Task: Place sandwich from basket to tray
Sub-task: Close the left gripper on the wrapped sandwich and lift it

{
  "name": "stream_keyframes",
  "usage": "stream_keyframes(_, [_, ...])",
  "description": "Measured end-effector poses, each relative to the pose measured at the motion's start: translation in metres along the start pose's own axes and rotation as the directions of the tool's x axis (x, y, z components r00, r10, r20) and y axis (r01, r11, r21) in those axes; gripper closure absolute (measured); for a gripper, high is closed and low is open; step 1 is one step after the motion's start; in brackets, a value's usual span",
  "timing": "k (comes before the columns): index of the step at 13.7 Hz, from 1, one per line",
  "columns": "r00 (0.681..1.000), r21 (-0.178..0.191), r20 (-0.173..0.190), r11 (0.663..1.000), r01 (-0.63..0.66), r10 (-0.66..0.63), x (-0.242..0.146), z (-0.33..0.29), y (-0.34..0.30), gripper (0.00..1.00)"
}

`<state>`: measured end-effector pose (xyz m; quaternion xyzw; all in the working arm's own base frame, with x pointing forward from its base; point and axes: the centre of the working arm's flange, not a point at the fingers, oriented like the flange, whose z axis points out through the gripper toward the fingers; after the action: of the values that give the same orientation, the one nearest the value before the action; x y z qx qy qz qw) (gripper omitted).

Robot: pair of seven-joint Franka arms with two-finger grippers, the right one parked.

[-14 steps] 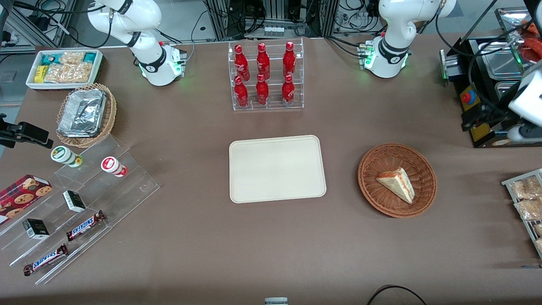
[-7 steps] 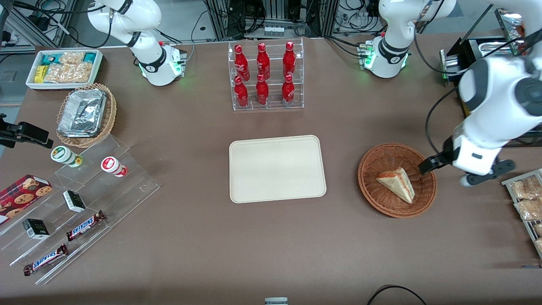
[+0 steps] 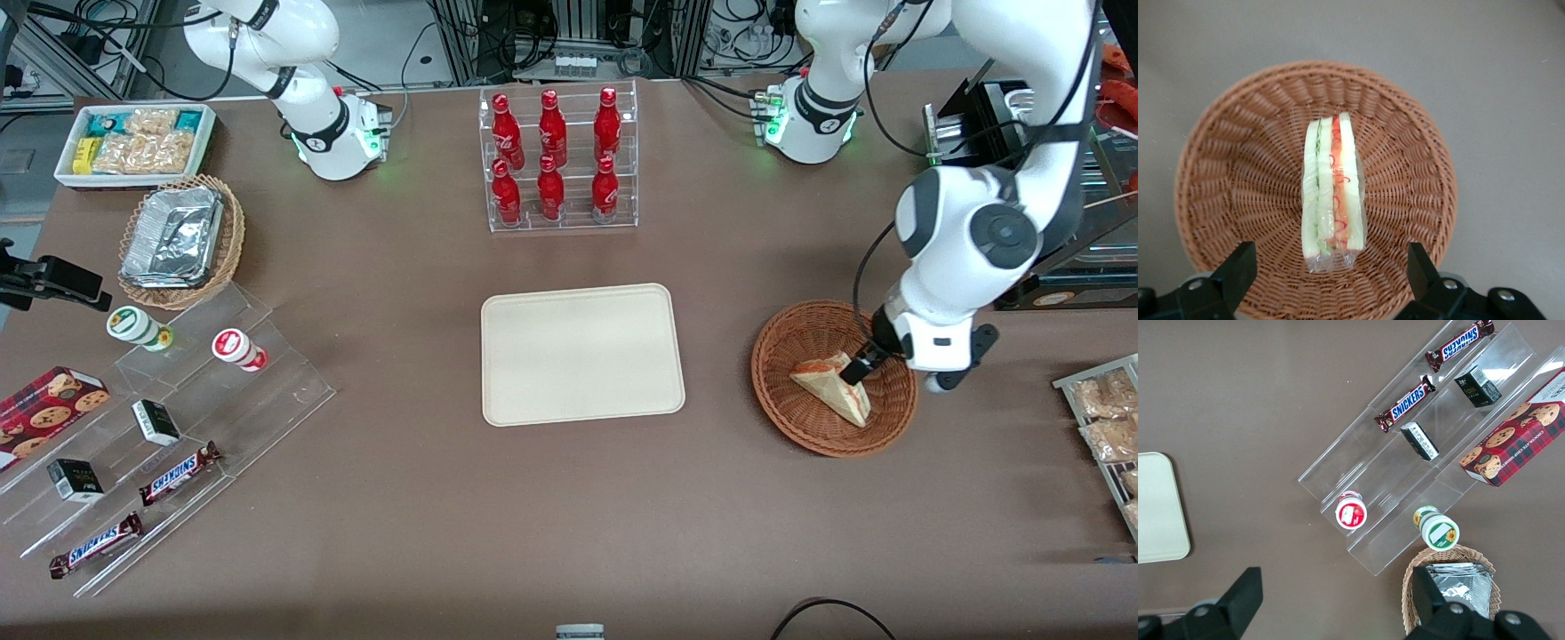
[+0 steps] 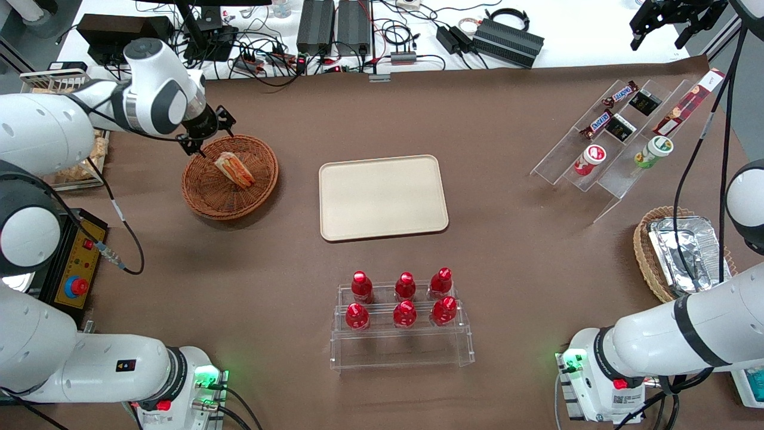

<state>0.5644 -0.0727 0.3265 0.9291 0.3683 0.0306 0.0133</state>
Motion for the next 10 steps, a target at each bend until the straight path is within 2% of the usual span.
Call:
stream_keyframes(5, [1.000, 0.003, 0.015, 1.000, 0.017, -0.017, -0.004, 0.049, -0.004, 0.00])
stream_keyframes(7, [0.999, 0.007, 0.020, 0.999, 0.032, -0.032, -0.005, 0.058, -0.005, 0.04])
stream_keyframes(10, [0.999, 0.003, 0.017, 0.999, 0.048, -0.048, -0.003, 0.057, -0.003, 0.40])
